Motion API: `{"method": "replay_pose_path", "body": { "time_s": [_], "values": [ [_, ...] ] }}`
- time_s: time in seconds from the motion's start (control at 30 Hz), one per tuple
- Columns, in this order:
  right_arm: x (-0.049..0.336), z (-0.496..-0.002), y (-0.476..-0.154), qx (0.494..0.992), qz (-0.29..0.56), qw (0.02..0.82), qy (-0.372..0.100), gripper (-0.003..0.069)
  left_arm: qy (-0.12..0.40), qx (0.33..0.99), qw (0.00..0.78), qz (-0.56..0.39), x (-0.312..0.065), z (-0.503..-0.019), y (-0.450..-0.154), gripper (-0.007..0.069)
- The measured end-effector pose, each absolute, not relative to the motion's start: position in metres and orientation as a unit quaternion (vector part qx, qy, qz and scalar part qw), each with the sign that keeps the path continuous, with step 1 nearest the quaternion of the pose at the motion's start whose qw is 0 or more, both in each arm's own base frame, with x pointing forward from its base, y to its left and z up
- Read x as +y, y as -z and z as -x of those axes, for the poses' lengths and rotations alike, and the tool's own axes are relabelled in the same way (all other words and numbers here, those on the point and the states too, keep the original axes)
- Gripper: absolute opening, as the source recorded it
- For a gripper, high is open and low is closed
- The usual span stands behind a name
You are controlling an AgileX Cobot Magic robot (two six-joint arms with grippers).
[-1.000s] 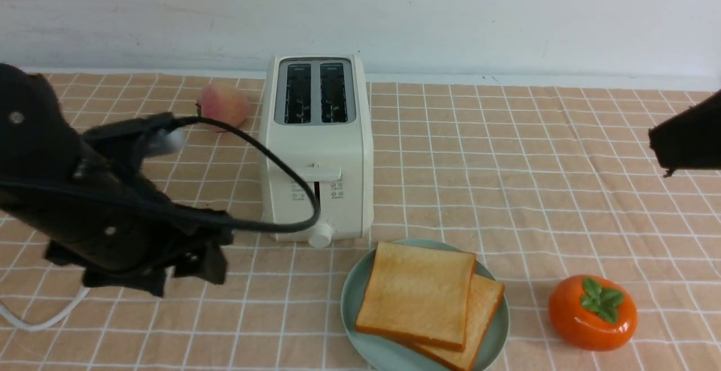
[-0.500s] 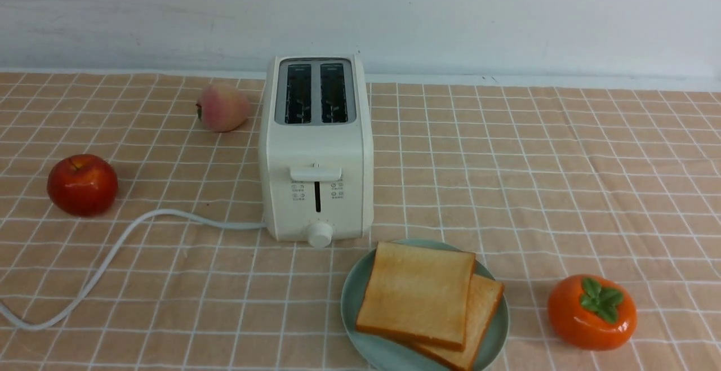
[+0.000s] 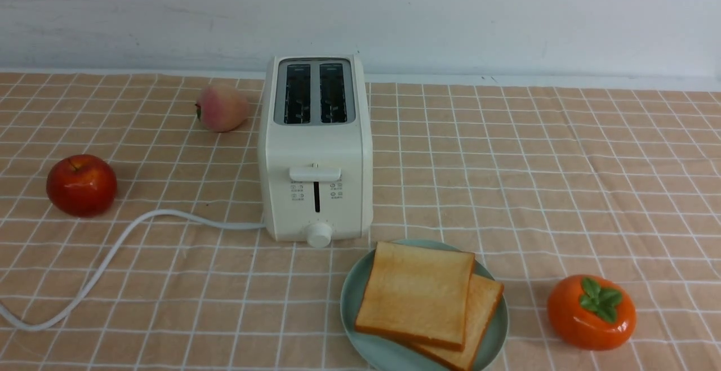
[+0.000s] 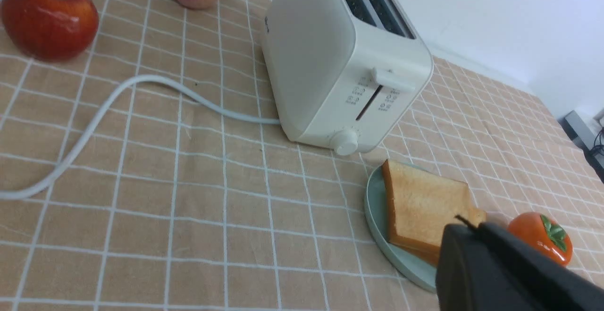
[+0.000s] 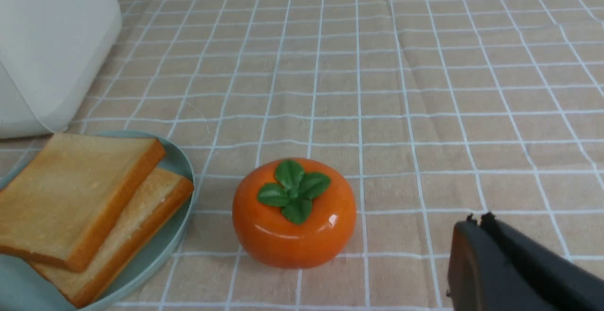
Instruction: Take toasted bread from bread machine on light coffee tablecloth place on plate.
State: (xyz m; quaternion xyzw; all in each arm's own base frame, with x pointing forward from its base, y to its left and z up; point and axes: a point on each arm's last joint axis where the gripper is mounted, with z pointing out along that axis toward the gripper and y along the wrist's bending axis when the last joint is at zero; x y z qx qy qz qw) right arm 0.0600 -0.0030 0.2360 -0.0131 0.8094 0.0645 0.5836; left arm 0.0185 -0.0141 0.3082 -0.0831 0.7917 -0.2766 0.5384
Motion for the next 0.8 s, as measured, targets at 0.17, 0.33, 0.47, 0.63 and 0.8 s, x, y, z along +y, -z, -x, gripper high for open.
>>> {"method": "replay_pose_path", "body": {
  "time_s": [0.17, 0.33, 0.47, 0.63, 0.8],
  "values": [
    [-0.003, -0.059, -0.237, 0.806, 0.014, 0.589, -0.065, -0.0010, 0.278, 0.795, 0.532, 0.084, -0.015, -0.019, -0.306, -0.0014],
    [-0.003, -0.059, -0.237, 0.805, 0.015, 0.589, -0.064, -0.0008, 0.278, 0.795, 0.532, 0.084, -0.015, -0.019, -0.306, -0.0014],
    [-0.004, -0.059, -0.237, 0.805, 0.015, 0.589, -0.064, -0.0003, 0.278, 0.795, 0.532, 0.084, -0.015, -0.019, -0.306, -0.0014],
    [-0.004, -0.059, -0.237, 0.805, 0.015, 0.589, -0.064, 0.0000, 0.278, 0.795, 0.532, 0.084, -0.015, -0.019, -0.306, -0.0014],
    [-0.004, -0.059, -0.237, 0.805, 0.015, 0.589, -0.064, 0.0003, 0.269, 0.802, 0.527, 0.081, -0.015, -0.023, -0.297, -0.0013]
  ]
}}
